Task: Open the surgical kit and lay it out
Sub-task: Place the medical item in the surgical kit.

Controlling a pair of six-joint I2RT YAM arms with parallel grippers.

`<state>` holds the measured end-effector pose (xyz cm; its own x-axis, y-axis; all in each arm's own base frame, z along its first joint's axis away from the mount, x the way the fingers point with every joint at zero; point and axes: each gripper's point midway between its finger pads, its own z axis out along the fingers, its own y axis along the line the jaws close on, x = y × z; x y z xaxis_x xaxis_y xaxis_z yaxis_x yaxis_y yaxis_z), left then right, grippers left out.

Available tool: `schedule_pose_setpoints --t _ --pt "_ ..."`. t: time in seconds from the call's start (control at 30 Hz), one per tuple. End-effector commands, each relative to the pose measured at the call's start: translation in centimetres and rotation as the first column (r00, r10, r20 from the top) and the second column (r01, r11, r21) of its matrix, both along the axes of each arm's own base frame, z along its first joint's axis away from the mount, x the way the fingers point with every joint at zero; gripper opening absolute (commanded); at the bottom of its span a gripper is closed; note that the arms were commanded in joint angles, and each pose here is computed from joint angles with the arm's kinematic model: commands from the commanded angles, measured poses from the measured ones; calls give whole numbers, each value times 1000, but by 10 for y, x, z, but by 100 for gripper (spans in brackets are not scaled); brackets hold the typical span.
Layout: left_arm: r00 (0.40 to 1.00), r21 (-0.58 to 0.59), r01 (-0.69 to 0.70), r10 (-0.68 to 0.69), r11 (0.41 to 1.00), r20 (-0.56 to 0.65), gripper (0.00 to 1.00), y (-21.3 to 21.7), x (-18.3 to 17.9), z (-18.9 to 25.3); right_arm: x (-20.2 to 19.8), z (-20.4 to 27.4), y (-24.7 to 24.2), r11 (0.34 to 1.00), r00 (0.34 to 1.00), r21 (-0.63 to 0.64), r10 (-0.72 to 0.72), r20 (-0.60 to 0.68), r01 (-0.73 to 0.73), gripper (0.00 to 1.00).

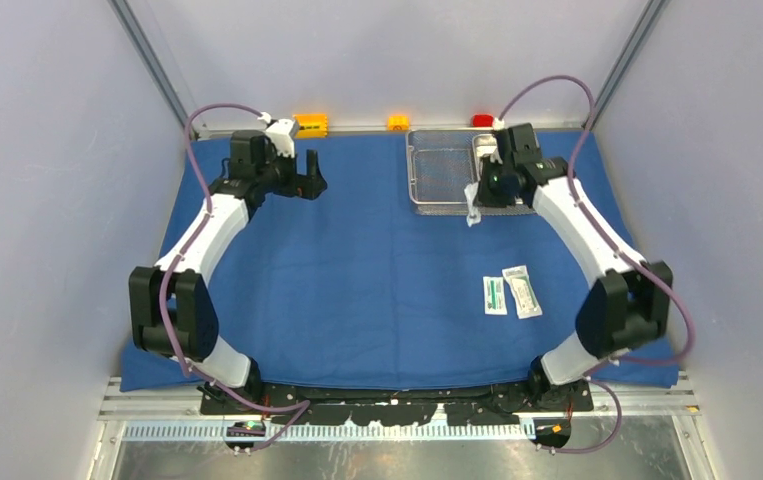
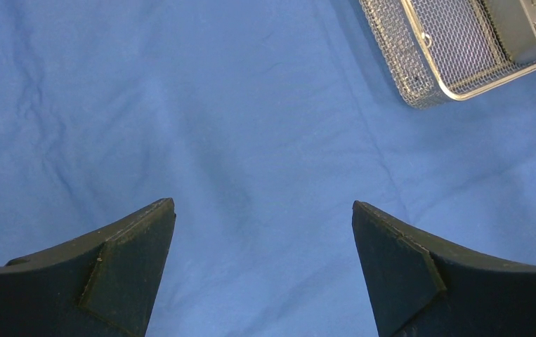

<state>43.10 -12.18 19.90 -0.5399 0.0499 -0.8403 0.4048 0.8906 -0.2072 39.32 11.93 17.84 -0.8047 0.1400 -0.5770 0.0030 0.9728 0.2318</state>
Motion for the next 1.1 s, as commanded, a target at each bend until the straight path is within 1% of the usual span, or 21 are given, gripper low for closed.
schedule_pose_setpoints --t 0.0,0.1,0.2,0.33,0.47,0.6,0.7,0.9,1.03,1.07 --pt "1000 32 4 -4 999 24 100 1 8 4 -39 -2 13 993 1000 116 -17 0 17 0" --pt "1000 43 11 -11 999 -7 100 1 7 -6 -74 -28 18 988 995 153 -7 -96 22 1" --pt "999 43 20 -18 999 -47 100 0 7 -15 -101 -51 17 985 992 166 -17 -124 37 1" --pt "995 40 37 -33 999 -97 100 -2 2 -29 -124 -84 11 984 983 162 -49 -175 78 0" --pt "991 33 47 -43 998 -130 100 -4 -2 -37 -135 -105 15 979 971 181 -48 -232 92 0" --pt "989 30 45 -40 999 -140 100 -4 -5 -40 -140 -123 15 984 963 160 -35 -266 80 0" --pt "989 33 48 -43 998 -141 100 -3 -8 -42 -141 -127 18 987 964 152 -2 -266 44 0" --pt "988 30 55 -50 998 -147 100 -4 -12 -45 -146 -134 9 995 965 99 13 -262 13 0" --pt "988 28 51 -46 998 -150 100 -4 -12 -46 -154 -134 13 992 959 127 52 -279 -16 1" --pt "988 26 47 -43 999 -151 100 -4 -12 -45 -156 -135 14 991 957 134 56 -285 -18 2"
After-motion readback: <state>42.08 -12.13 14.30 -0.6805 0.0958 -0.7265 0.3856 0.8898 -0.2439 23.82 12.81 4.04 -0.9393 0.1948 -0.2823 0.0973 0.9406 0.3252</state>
